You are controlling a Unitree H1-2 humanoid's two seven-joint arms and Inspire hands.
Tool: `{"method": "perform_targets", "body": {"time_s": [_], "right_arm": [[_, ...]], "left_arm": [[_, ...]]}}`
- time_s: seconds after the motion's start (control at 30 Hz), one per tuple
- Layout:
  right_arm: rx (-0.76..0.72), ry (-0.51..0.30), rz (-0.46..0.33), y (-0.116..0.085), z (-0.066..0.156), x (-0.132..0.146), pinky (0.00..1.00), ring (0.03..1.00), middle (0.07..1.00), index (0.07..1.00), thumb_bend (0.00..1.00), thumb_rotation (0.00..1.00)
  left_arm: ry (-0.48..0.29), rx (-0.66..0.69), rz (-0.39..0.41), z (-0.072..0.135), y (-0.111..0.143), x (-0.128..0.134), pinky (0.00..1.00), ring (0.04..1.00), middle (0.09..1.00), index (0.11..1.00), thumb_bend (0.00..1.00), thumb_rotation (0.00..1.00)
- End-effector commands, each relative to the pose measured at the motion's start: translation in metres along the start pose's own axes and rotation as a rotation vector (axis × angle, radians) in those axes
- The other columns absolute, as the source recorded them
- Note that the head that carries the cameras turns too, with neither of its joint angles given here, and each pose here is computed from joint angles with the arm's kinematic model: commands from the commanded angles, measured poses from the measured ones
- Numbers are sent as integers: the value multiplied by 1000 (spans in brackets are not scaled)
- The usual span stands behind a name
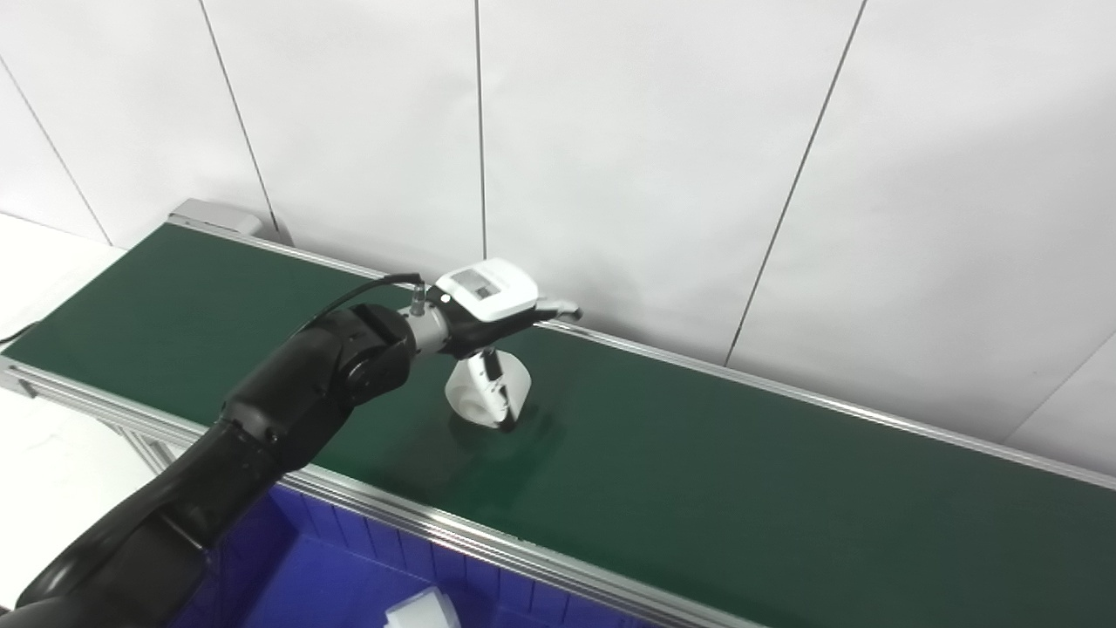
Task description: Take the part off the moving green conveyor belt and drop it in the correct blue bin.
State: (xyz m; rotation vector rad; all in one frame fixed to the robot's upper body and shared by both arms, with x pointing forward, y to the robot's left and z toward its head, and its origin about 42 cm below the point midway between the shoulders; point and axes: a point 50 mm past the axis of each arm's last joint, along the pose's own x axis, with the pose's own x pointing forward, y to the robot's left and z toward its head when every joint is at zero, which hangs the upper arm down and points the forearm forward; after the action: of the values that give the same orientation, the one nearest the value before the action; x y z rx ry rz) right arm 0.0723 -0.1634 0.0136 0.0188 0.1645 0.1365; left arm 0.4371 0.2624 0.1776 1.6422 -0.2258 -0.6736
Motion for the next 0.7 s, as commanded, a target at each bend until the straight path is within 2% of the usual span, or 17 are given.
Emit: {"method": "perform_targets", "body": {"time_s": [0.0, 0.23, 0.37, 0.53, 0.6, 0.63, 0.67], "right_arm": [[9, -77, -1, 3, 11, -3, 945, 939, 972, 1000, 915, 1000], [1, -83, -1, 6, 14, -6, 927, 931, 965, 1000, 896, 1000], [7, -85, 0, 7, 15, -7, 923, 934, 968, 1000, 898, 1000], [13, -89, 0, 8, 17, -8, 912, 930, 966, 1000, 907, 1000], [11, -89, -1, 9, 17, -9, 907, 928, 965, 1000, 916, 1000], [10, -89, -1, 9, 17, -9, 904, 926, 963, 1000, 924, 1000], [9, -89, -1, 9, 17, -9, 902, 925, 962, 1000, 926, 1000]], "left_arm": [[20, 66, 50, -9, 24, 6, 754, 860, 880, 899, 1000, 471], [64, 92, -106, -8, 8, 13, 786, 909, 918, 921, 1000, 475], [81, 110, -110, -6, 1, 14, 778, 901, 916, 911, 1000, 429], [66, 125, 38, 1, -18, 15, 744, 859, 881, 866, 1000, 262], [35, 90, 112, 4, -27, 18, 694, 798, 814, 808, 1000, 202], [20, 68, 148, 6, -31, 19, 607, 672, 700, 698, 962, 82], [11, 53, 172, 7, -33, 20, 573, 622, 656, 655, 939, 35]]}}
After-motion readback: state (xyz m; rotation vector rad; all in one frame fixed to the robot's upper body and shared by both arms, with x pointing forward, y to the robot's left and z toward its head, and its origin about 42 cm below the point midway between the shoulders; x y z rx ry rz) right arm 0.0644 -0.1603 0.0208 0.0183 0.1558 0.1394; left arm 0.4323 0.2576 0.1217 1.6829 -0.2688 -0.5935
